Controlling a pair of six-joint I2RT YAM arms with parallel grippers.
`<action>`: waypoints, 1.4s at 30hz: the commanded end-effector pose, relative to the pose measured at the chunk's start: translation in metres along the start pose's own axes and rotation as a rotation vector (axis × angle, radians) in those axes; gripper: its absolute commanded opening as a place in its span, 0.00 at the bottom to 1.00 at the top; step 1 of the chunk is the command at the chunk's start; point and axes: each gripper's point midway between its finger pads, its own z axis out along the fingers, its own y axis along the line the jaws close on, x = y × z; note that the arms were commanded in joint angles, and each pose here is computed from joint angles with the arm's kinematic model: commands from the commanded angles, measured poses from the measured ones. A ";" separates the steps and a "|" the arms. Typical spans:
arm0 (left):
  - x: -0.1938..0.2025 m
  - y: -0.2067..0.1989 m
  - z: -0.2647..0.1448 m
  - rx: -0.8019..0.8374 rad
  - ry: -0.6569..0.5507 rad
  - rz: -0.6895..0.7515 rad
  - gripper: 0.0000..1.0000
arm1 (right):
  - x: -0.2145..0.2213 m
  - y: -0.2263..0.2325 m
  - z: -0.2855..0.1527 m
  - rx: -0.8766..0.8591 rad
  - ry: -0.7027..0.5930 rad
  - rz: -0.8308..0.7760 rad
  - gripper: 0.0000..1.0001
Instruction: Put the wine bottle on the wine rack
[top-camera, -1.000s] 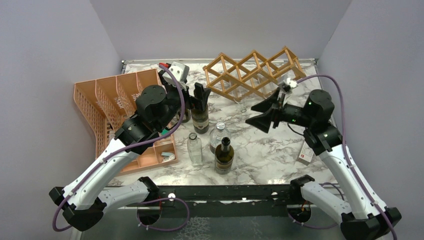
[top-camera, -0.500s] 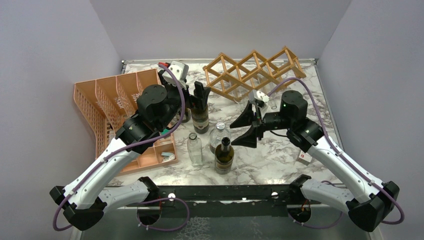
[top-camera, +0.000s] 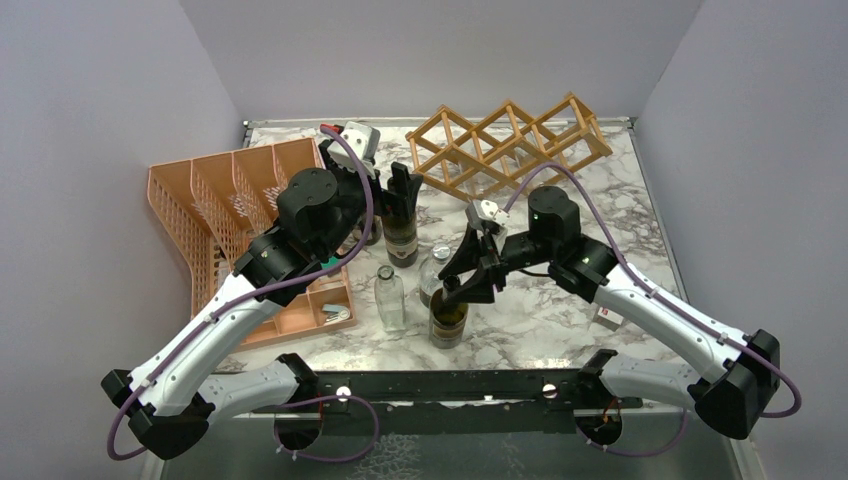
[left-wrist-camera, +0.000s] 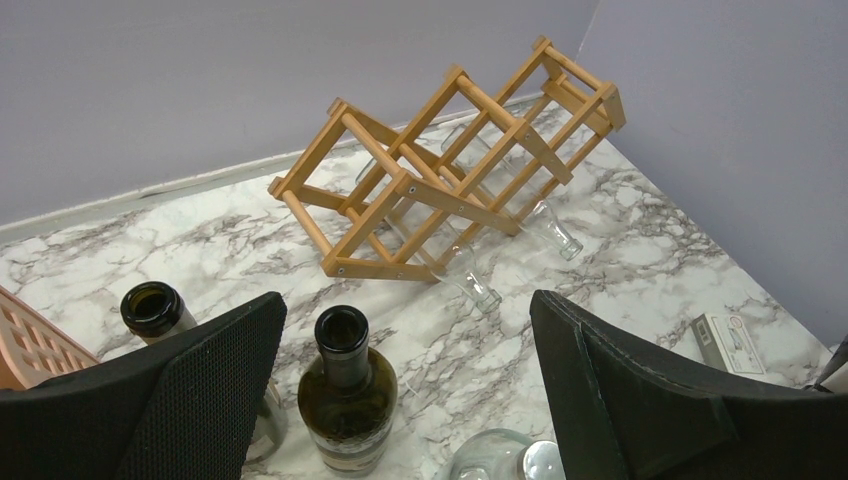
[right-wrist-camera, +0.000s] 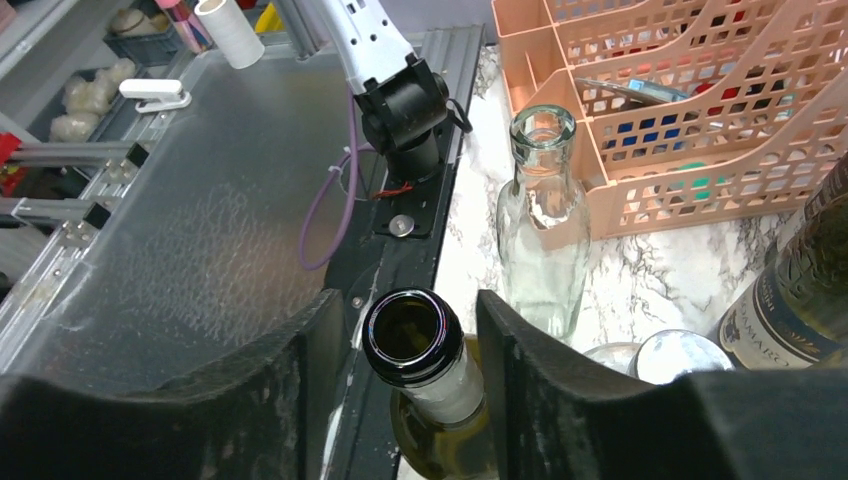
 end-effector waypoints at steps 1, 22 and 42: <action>-0.011 -0.005 -0.002 0.024 -0.035 -0.018 0.99 | 0.006 0.005 0.004 -0.050 -0.001 -0.070 0.52; 0.002 -0.051 -0.004 0.312 -0.080 0.042 0.99 | -0.042 -0.015 -0.054 0.446 -0.047 -0.163 0.01; 0.055 -0.125 0.022 0.723 -0.095 0.116 0.99 | -0.157 -0.066 -0.199 1.340 -0.529 0.110 0.01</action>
